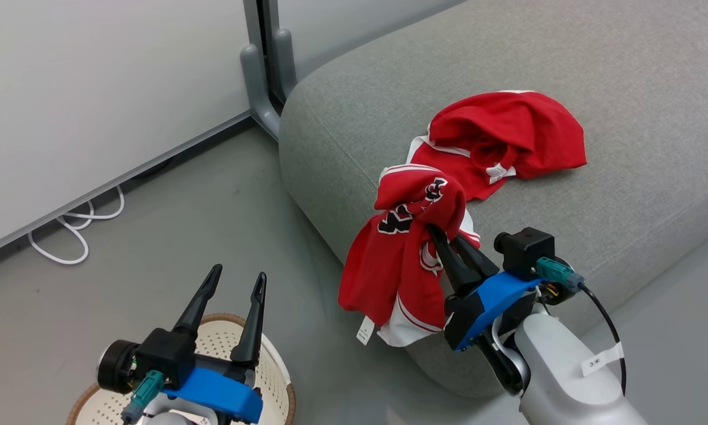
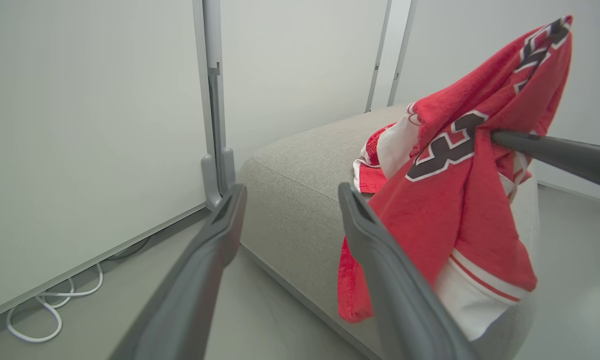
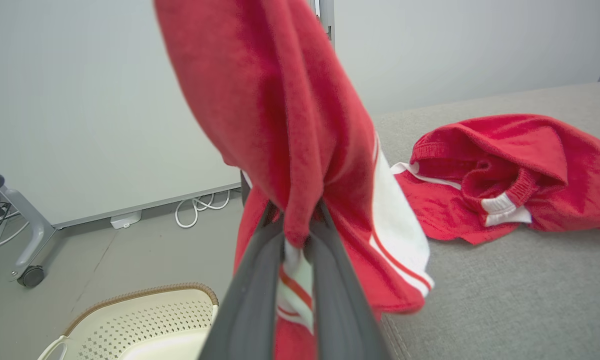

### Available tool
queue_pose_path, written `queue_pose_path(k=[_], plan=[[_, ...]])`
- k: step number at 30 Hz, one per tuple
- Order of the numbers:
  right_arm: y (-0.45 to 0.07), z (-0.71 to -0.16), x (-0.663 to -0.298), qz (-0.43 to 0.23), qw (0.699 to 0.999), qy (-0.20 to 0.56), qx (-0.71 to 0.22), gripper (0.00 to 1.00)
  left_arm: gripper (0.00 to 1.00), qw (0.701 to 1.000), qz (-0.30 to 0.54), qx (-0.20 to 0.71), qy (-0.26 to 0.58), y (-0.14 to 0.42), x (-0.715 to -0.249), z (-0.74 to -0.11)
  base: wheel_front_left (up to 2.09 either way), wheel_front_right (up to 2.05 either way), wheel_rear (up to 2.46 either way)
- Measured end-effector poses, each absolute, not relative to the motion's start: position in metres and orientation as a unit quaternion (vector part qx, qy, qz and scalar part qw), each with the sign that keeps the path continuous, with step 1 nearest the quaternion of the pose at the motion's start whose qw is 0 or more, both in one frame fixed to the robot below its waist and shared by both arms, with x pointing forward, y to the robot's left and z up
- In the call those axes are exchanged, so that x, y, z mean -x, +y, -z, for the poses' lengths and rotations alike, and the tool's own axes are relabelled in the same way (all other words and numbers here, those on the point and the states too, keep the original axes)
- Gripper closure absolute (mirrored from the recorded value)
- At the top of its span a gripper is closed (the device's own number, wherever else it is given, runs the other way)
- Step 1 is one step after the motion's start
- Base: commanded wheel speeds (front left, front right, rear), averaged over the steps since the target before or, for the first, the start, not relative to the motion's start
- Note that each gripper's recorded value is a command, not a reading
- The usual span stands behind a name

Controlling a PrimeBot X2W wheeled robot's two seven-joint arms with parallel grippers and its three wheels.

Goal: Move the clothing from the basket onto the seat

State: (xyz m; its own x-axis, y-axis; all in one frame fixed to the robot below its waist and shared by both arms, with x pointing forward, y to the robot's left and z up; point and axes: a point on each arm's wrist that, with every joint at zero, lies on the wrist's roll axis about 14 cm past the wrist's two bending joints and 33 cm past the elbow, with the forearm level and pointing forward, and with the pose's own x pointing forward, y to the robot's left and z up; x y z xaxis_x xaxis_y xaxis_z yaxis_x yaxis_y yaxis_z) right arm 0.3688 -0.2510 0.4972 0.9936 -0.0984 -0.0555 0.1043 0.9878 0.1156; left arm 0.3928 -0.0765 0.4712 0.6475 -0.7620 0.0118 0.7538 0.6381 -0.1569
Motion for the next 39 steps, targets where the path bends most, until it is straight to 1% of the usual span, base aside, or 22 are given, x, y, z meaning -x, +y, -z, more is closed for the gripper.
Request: queue_pose_path(k=[10,14,22,27,31,34,39], plan=[[-0.257,-0.493,-0.367,0.063,0.996,0.028,-0.063,1.00,0.00,0.899,0.431,0.076,0.033,-0.084,-0.395,-0.466,0.00,0.00,0.00],[-0.261,-0.494,-0.373,0.066,0.996,0.030,-0.057,1.00,0.00,0.898,0.432,0.077,0.036,-0.083,-0.397,-0.463,0.00,0.00,0.00],[-0.317,-0.561,-0.434,0.115,0.993,-0.037,-0.011,1.00,0.00,0.899,0.429,0.083,0.033,-0.080,-0.418,-0.453,0.00,0.00,0.00],[-0.374,-0.611,-0.468,0.173,0.981,-0.083,0.011,1.00,0.00,0.903,0.420,0.089,0.026,-0.074,-0.442,-0.443,0.00,0.00,0.00],[-0.417,-0.633,-0.489,0.215,0.970,-0.100,0.049,1.00,0.00,0.905,0.416,0.088,0.021,-0.070,-0.466,-0.430,0.00,0.00,0.00],[-0.446,-0.622,-0.500,0.249,0.962,-0.091,0.059,1.00,0.00,0.908,0.408,0.095,0.018,-0.066,-0.484,-0.419,0.00,0.00,0.00],[-0.463,-0.556,-0.519,0.281,0.958,-0.037,0.041,1.00,0.00,0.912,0.398,0.095,0.025,-0.054,-0.503,-0.390,0.00,0.00,0.00]])
